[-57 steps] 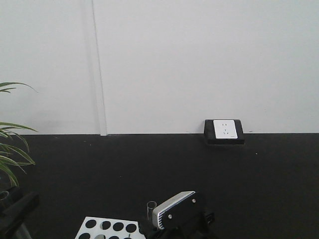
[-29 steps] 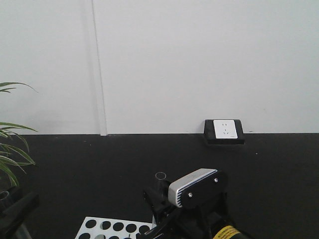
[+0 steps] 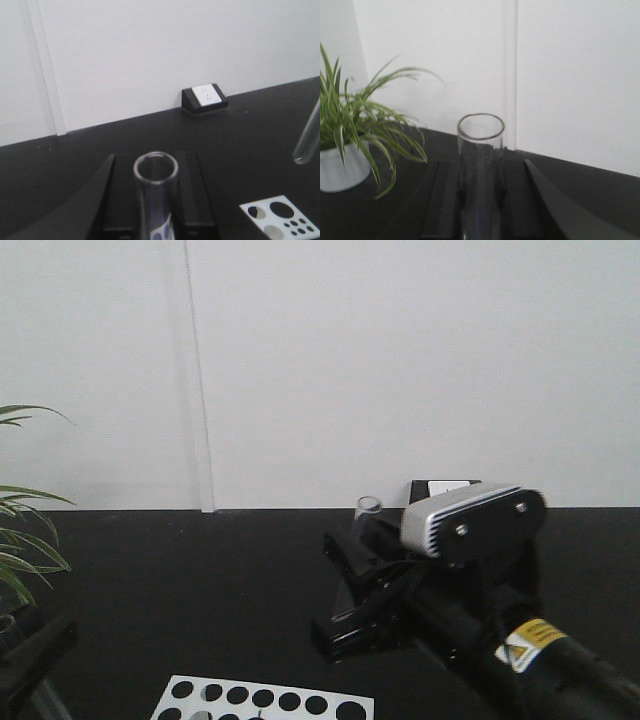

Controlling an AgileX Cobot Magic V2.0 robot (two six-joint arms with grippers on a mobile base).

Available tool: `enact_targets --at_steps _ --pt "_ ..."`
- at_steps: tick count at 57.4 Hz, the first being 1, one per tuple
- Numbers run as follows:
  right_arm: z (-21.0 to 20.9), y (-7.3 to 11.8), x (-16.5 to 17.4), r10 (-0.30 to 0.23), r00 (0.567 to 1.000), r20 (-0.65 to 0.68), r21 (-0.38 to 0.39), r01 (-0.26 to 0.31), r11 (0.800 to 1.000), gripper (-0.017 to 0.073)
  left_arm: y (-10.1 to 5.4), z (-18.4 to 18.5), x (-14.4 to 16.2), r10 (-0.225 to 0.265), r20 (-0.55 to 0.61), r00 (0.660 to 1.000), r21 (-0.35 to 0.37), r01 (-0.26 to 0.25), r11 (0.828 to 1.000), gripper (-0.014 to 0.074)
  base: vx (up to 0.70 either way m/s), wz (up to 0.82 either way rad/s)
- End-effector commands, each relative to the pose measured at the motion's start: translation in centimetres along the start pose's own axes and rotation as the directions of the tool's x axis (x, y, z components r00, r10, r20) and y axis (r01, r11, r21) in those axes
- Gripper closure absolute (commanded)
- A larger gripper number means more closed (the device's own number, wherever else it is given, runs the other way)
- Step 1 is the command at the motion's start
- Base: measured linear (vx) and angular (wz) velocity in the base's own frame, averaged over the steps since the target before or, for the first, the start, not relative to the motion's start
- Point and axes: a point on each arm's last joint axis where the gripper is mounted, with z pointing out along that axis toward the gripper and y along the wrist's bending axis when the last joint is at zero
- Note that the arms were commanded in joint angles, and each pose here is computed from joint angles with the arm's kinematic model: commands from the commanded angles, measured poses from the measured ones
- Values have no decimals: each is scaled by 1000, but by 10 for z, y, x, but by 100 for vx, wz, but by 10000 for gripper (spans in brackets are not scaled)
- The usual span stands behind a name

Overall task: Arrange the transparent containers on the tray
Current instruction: 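Lift the clear tube up out of the rack with the right gripper, then drive the base away from the rack holding both tubes upright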

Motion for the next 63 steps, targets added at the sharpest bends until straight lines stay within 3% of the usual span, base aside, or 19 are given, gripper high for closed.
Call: enact_targets --at_steps 1,4,10,17,32,63 --pt "-22 -10 -39 -53 992 110 35 50 998 468 -3 -1 -29 -11 147 989 15 9 1000 515 0 0" --pt "-31 -15 -44 -82 993 83 31 79 996 466 -3 -1 -37 -9 152 988 15 7 1000 515 0 0" --pt "-53 -28 -54 -70 997 42 34 68 997 466 -5 -2 -59 17 185 983 13 -19 1000 514 0 0" --pt "-77 -39 -63 -103 995 9 33 103 994 463 -6 -5 -74 29 190 981 11 -32 999 514 0 0" --pt "-91 -44 -60 -104 991 -78 -3 104 995 459 -5 -10 -62 23 35 999 8 -24 1000 511 0 0" --pt "-91 -45 -61 -102 992 -69 8 103 995 457 -5 -9 -63 25 52 998 8 -25 1000 511 0 0"
